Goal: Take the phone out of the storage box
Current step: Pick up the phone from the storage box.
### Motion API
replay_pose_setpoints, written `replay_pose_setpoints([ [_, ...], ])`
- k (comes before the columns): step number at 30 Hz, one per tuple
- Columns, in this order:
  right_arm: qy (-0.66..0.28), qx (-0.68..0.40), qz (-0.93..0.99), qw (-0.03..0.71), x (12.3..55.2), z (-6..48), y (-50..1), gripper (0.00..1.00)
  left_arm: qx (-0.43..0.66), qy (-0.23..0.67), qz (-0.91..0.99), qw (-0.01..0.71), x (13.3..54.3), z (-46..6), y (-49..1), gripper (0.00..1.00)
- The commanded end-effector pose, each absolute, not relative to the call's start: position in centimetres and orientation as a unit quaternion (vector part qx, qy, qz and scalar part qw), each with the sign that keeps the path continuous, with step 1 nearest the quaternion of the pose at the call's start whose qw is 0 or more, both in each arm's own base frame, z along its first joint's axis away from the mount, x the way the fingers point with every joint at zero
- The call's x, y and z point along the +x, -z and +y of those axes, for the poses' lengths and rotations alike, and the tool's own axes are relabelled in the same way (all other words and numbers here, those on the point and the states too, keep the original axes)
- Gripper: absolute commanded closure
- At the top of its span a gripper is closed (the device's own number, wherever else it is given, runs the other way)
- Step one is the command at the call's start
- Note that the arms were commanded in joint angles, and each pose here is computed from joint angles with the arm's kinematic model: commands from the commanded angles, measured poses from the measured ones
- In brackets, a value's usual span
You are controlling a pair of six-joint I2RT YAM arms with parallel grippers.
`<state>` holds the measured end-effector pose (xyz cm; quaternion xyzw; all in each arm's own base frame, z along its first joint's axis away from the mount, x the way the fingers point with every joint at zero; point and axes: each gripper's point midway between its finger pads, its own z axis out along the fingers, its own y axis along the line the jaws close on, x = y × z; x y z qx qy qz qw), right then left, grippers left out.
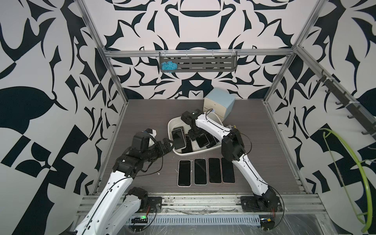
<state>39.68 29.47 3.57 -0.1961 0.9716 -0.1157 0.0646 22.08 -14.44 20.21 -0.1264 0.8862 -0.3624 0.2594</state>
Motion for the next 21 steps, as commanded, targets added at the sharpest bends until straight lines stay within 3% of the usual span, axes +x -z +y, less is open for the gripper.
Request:
replay_pose_setpoints([
  [1, 0.131, -0.179, 0.972, 0.078, 40.5, 27.3, -6.1, 0.41, -0.135, 0.363, 0.885, 0.258, 22.3, -14.4, -19.2, 0.00],
  [7, 0.102, -0.166, 0.975, 0.106, 41.4, 27.5, -8.4, 0.42, -0.133, 0.370, 0.885, 0.252, 22.7, -14.8, -19.1, 0.00],
  [21, -0.032, -0.081, 0.980, 0.178, 42.2, 27.1, -19.0, 0.45, -0.088, 0.415, 0.860, 0.284, 24.7, -16.7, -21.3, 0.00],
])
